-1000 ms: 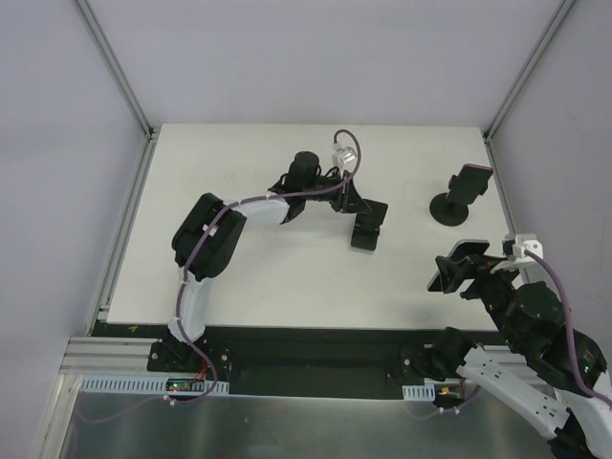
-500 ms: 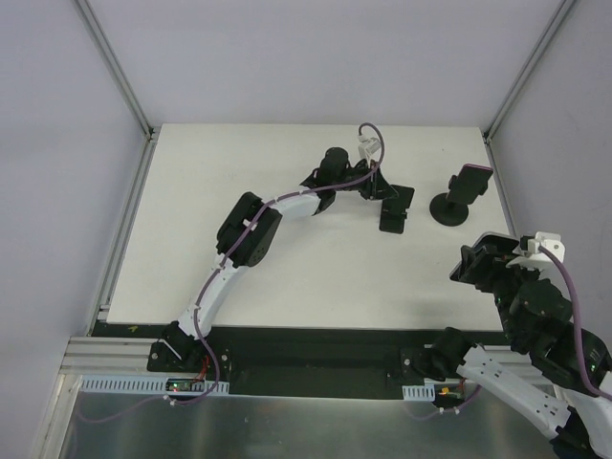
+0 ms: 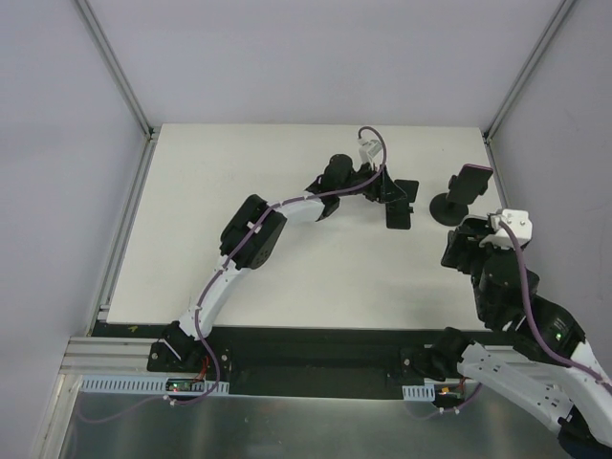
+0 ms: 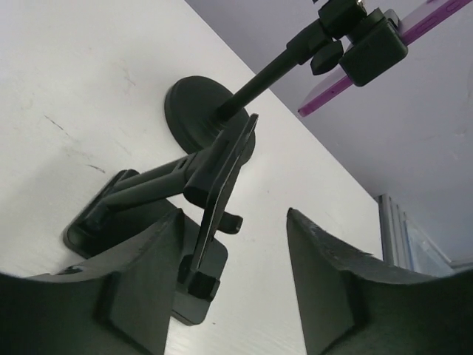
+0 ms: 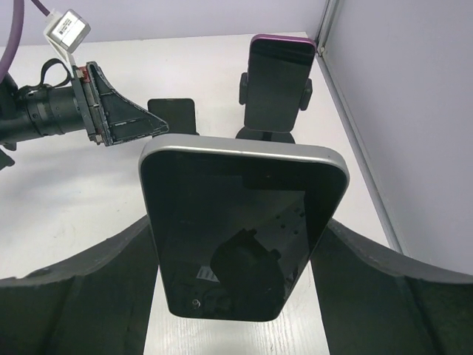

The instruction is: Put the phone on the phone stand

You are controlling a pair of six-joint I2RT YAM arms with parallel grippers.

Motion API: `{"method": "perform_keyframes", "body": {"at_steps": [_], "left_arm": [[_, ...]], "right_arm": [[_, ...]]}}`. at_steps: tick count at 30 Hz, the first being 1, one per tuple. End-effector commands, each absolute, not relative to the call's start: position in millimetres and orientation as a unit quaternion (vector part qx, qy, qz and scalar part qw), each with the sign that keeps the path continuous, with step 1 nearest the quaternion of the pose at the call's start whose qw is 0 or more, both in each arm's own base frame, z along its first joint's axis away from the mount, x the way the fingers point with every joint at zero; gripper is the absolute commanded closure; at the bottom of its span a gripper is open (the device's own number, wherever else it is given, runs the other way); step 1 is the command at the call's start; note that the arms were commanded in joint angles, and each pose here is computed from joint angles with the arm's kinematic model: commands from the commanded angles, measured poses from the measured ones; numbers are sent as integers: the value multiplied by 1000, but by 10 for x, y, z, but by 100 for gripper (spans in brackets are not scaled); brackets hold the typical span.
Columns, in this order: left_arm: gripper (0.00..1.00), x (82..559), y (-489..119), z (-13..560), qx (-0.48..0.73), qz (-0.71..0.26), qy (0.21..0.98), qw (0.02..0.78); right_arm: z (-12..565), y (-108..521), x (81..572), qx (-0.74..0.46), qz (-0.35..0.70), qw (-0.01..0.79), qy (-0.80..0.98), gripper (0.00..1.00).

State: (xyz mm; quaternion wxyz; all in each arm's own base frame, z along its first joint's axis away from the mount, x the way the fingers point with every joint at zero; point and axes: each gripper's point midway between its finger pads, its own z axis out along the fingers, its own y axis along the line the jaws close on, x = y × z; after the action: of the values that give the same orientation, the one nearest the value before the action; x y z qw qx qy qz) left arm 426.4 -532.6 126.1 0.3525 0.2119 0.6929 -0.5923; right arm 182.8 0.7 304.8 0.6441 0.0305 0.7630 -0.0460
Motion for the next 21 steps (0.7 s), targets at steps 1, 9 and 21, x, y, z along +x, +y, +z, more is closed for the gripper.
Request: {"method": "perform_keyframes", "body": {"at_steps": [1, 9, 21], "left_arm": [[35, 4307, -5212, 1738, 215, -611, 653, 393], [15, 4450, -4431, 2118, 171, -613, 643, 427], [19, 4480, -3967, 1872, 222, -550, 663, 457]], "right_arm": [[3213, 245, 2072, 24, -49, 661, 748, 99], [2912, 702, 2657, -14, 22, 623, 782, 100], [2464, 891, 3768, -79, 31, 596, 798, 100]]}}
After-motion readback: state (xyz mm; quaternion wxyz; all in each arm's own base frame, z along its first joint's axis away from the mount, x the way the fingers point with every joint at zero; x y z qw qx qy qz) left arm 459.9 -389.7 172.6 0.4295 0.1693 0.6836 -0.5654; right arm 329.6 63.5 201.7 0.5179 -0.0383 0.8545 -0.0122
